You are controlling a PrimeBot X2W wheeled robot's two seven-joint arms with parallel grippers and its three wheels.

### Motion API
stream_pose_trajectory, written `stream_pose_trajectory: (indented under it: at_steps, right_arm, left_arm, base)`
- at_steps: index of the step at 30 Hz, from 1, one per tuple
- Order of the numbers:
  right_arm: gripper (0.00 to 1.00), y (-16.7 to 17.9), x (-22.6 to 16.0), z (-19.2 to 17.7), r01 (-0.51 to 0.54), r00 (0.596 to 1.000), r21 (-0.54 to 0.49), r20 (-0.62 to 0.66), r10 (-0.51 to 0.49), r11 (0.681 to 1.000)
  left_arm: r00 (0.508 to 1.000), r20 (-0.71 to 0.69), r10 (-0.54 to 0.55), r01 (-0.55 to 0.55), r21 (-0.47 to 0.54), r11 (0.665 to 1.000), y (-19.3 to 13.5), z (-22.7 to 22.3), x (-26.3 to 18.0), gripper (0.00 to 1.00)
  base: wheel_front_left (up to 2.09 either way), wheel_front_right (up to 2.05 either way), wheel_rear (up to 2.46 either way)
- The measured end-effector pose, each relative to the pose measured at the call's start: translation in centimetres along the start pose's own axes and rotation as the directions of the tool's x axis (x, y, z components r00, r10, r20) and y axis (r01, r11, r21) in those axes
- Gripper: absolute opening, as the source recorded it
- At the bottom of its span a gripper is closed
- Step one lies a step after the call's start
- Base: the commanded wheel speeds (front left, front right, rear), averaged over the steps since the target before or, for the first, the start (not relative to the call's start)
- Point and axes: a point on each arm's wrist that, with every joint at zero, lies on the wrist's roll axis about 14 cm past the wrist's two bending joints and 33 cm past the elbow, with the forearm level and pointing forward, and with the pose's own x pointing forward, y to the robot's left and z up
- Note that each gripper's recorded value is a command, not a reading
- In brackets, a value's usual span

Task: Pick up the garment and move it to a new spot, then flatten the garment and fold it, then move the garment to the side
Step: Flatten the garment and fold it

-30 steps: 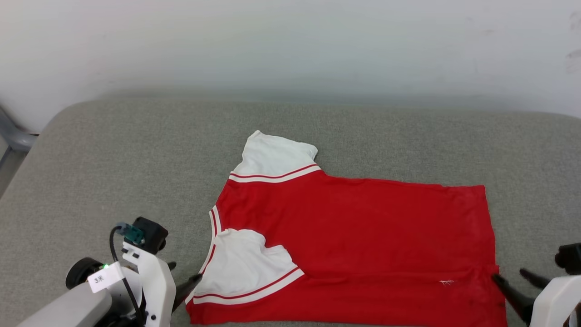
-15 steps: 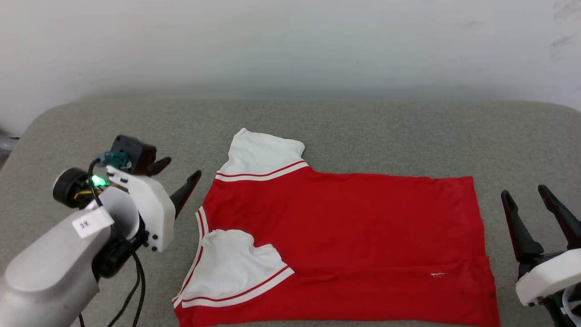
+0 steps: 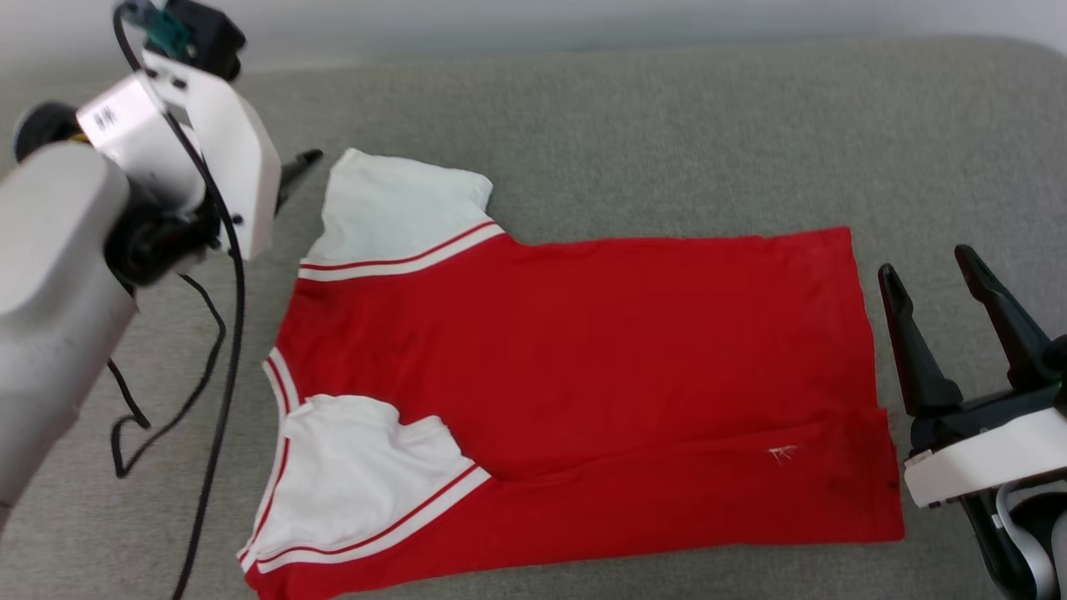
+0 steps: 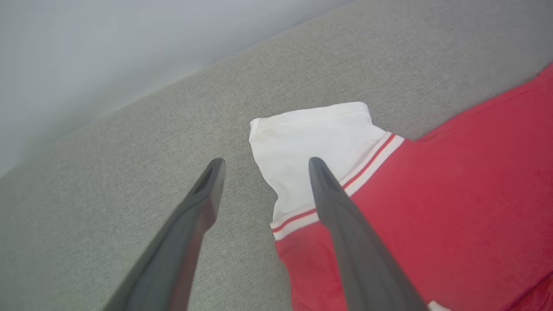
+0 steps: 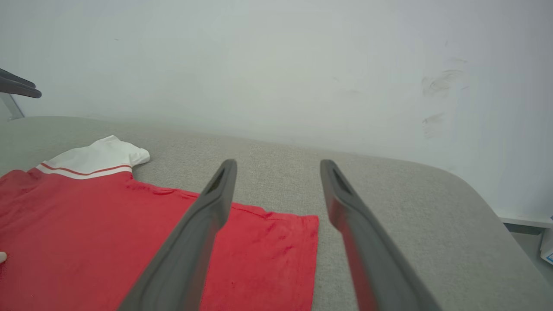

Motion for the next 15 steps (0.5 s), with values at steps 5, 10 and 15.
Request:
stream_pose_trajectory:
  at_steps: [5, 10, 15]
  right_arm:
    - [1.0, -0.4, 1.0, -1.8, 0.009, 0.999, -0.002, -0.04, -0.009, 1.0]
    - [1.0, -0.8, 2.3, -3.6, 0.01, 0.997, -0.009, -0.079, -0.011, 1.0]
    - [1.0, -1.5, 2.9, -5.5, 0.023, 0.993, -0.018, -0.118, -0.025, 1.0]
  left_arm:
    - [0.981, -0.192, -0.035, 0.024, -0.057, 0.998, 0.7, -1.9, 3.8, 1.0]
    - [0.953, -0.293, -0.081, 0.051, -0.109, 0.993, 0.8, -3.2, 7.2, 1.0]
    - [0.924, -0.375, -0.074, 0.042, -0.093, 0.995, 1.3, -5.5, 10.2, 1.0]
  base:
    - [0.0, 0.0, 0.0]
    - [0.0, 0.0, 0.0]
    - [0.0, 0.0, 0.0]
